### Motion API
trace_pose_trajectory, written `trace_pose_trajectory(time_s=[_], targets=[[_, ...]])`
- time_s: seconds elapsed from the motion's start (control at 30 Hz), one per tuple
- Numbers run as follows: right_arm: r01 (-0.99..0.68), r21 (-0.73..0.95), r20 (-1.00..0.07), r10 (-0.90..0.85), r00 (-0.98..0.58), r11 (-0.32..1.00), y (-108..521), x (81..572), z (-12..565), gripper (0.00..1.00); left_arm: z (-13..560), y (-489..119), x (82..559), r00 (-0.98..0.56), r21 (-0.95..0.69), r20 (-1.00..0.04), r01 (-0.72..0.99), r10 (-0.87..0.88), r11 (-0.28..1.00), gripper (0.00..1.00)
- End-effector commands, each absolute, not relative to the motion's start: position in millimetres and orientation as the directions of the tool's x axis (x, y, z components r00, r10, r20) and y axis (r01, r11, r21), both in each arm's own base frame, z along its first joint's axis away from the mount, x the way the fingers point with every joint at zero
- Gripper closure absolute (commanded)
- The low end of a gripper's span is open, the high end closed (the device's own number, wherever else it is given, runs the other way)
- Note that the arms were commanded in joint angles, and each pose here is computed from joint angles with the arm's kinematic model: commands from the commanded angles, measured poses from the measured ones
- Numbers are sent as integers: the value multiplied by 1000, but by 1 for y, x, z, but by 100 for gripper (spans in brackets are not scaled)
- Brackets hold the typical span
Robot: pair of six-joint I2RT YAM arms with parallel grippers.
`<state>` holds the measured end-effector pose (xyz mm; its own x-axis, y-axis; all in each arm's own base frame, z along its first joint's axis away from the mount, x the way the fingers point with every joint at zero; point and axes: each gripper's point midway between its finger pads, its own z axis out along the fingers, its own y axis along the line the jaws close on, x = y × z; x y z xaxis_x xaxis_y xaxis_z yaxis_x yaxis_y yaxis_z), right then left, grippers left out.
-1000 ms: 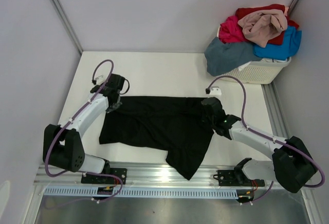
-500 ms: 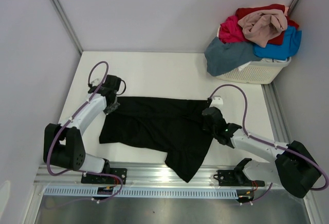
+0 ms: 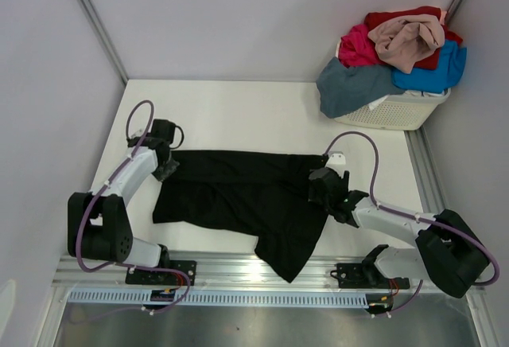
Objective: Fold and stack the t-shirts
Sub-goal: Fold the flattened tshirt in 1/3 of the way
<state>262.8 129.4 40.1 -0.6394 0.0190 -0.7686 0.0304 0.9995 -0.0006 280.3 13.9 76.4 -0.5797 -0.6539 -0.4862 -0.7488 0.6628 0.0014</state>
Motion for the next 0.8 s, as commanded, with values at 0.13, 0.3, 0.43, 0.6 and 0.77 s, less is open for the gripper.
trace_pose_trajectory(time_s=[0.13,0.3,0.43,0.6,0.77], targets=[[51,91,-865,104,-492,995,144,293,104,28,110,7,304,-505,-166,-546,-717,-669,677,32],[14,122,-879,114,-463,992,157,304,120,28,123,-10,326,-489,-295,-552,-642,-675,707,27],[4,105,-872,94,-480,995,164,309,114,28,125,-25,340,-513,-360,-511,-600,-689,714,28],[-8,114,-875,97,-475,993,174,318,112,28,133,-36,353,-510,-460,-454,-569,-731,682,30],[0,109,-870,96,-484,994,173,318,107,28,151,-26,348,-436,-495,-518,-549,-736,673,32]])
